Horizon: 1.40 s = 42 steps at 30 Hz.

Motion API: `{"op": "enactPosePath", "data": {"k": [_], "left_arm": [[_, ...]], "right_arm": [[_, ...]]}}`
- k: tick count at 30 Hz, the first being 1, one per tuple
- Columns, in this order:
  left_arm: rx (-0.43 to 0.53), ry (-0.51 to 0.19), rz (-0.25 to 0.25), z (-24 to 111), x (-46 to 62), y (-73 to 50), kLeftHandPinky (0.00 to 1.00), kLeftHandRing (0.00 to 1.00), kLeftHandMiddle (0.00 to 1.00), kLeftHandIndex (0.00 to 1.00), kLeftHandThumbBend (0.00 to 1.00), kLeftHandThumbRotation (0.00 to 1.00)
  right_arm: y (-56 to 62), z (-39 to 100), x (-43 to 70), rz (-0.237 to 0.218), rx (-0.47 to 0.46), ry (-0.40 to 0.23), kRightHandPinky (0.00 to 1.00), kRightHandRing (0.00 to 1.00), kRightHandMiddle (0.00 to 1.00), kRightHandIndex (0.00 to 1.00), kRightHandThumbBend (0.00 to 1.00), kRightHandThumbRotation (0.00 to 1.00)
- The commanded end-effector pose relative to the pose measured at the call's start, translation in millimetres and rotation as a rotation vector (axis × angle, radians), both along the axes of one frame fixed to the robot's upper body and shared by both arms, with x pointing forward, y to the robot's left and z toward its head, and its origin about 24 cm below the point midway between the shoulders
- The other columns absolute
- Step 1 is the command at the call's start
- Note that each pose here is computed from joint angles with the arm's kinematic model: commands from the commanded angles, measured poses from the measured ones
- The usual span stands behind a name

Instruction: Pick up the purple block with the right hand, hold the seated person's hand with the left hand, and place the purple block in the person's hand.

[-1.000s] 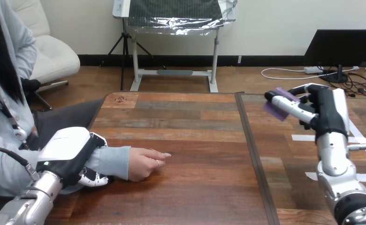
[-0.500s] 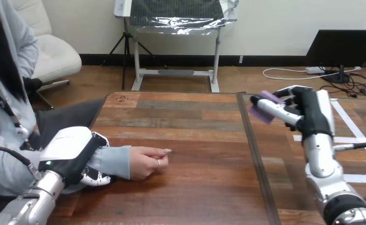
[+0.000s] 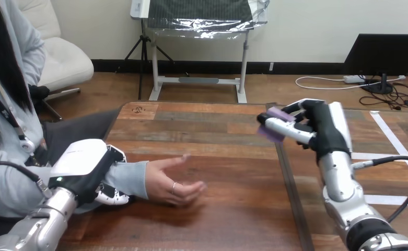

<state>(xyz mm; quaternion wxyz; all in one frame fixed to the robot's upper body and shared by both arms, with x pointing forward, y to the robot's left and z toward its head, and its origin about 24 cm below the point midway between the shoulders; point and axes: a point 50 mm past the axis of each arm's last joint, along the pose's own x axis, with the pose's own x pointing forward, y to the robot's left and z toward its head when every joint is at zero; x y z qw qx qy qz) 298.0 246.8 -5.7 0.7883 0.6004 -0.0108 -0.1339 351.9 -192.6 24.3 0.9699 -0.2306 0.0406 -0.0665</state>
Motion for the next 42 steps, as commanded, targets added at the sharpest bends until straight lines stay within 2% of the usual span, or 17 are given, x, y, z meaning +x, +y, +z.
{"op": "enactPosePath", "data": {"k": [1,10,31,38,42], "left_arm": [[-0.061,-0.137,-0.058,36.1,33.6,-27.2,0.24,0.29,0.35,0.36,0.9,0.17],[-0.046,-0.154,-0.074,39.3,37.5,-33.3,0.24,0.29,0.34,0.35,0.89,0.18],[-0.084,-0.173,-0.085,42.8,43.0,-46.0,0.19,0.24,0.3,0.3,0.89,0.18],[-0.085,-0.174,-0.092,46.4,46.9,-51.1,0.18,0.24,0.3,0.3,0.89,0.16],[-0.089,-0.178,-0.097,48.7,49.0,-53.8,0.18,0.24,0.3,0.3,0.89,0.15]], "right_arm": [[12.0,34.3,19.3,0.034,-0.014,-0.122,0.06,0.1,0.15,0.18,0.31,0.14],[20.3,30.8,18.2,0.063,0.008,-0.113,0.06,0.11,0.16,0.19,0.32,0.16],[38.7,22.7,15.4,0.106,0.034,-0.085,0.06,0.1,0.15,0.18,0.35,0.21],[47.1,21.4,13.7,0.131,0.023,-0.098,0.06,0.1,0.15,0.17,0.35,0.23],[51.6,20.9,11.9,0.151,0.032,-0.114,0.06,0.1,0.15,0.17,0.35,0.2]]}}
